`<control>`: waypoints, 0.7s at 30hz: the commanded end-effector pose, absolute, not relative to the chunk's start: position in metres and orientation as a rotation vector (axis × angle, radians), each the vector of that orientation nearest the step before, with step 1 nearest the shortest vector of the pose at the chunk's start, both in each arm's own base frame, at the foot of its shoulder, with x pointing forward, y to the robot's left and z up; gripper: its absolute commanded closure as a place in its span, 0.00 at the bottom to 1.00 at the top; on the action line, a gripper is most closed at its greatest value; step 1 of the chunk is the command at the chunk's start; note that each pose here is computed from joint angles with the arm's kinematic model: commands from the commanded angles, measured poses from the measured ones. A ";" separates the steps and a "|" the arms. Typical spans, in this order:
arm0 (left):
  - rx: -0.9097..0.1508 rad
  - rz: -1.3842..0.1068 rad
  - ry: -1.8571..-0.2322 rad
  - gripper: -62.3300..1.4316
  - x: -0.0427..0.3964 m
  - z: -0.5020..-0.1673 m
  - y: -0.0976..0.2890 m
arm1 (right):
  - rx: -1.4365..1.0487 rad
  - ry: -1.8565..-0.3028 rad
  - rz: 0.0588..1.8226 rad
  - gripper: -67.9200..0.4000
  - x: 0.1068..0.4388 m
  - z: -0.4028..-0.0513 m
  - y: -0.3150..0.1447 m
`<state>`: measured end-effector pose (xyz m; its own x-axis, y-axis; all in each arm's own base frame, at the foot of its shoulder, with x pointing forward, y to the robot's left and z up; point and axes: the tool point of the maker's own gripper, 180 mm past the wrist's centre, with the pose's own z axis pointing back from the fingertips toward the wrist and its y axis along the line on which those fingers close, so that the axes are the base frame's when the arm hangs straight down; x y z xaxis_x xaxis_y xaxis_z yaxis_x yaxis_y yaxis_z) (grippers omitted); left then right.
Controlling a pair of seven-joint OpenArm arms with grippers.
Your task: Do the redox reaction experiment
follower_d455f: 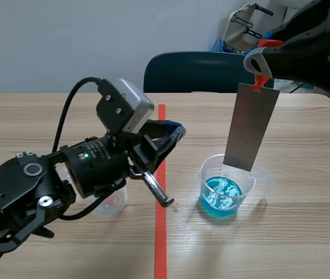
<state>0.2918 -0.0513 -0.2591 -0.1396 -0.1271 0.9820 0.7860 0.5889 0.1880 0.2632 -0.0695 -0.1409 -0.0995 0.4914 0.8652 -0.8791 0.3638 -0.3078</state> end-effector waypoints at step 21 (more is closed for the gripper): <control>-0.609 -0.902 -1.592 0.94 0.287 -0.237 -0.086 | 0.416 -1.205 1.224 0.99 0.265 -0.132 -0.069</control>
